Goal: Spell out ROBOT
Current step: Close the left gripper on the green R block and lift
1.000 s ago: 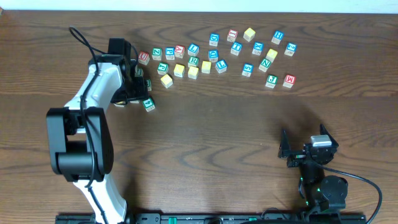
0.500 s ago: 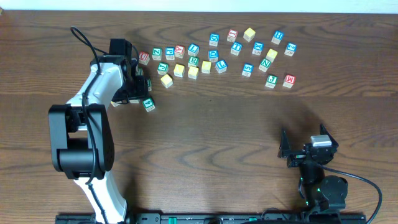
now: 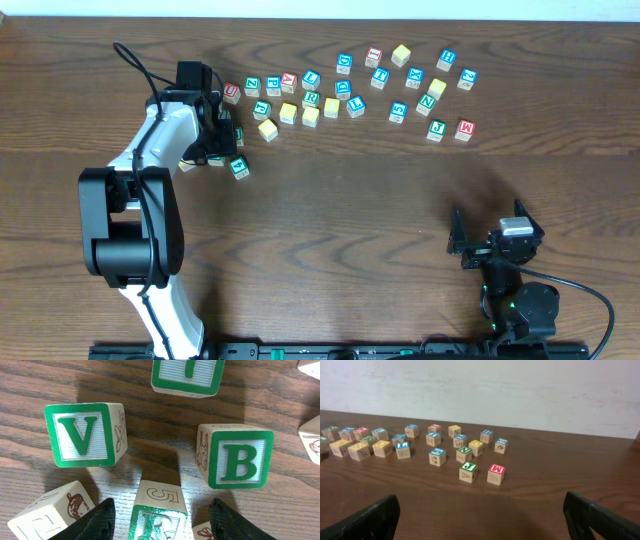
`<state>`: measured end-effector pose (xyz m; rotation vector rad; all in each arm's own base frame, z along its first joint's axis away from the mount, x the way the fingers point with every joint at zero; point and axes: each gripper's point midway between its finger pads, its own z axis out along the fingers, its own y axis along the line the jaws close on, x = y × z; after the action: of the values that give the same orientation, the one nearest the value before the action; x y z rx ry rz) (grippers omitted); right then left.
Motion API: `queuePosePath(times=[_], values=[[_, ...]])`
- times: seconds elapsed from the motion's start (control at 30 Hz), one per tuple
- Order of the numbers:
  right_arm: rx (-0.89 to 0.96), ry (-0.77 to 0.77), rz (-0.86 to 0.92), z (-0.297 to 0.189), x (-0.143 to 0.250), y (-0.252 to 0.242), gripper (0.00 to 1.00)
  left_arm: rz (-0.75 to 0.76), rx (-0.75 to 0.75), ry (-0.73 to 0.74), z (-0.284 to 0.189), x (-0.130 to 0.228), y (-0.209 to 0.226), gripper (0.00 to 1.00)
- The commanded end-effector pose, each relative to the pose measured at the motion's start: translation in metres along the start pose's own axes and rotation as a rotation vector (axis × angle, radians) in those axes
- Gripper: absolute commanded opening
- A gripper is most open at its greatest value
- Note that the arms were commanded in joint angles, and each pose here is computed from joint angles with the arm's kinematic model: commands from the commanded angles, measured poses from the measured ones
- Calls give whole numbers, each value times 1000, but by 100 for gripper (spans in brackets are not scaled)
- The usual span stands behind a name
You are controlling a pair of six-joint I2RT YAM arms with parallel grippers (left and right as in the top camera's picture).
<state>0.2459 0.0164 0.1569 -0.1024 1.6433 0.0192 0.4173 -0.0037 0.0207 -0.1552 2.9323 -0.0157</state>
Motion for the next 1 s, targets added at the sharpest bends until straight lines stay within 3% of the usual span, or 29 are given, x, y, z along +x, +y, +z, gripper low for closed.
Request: queuePosePath(times=[0.0,0.17,0.63,0.97], values=[[-8,0,13,0,0,2,99,12,-16,19,8,7,2,58],[-8,0,13,0,0,2,99,12,-16,30,13,13,3,55],[-8,0,13,0,0,2,99,11,-14,19,12,12,3,33],[-8,0,13,0,0,2,99,10,-7,-45,-17,1,1,32]])
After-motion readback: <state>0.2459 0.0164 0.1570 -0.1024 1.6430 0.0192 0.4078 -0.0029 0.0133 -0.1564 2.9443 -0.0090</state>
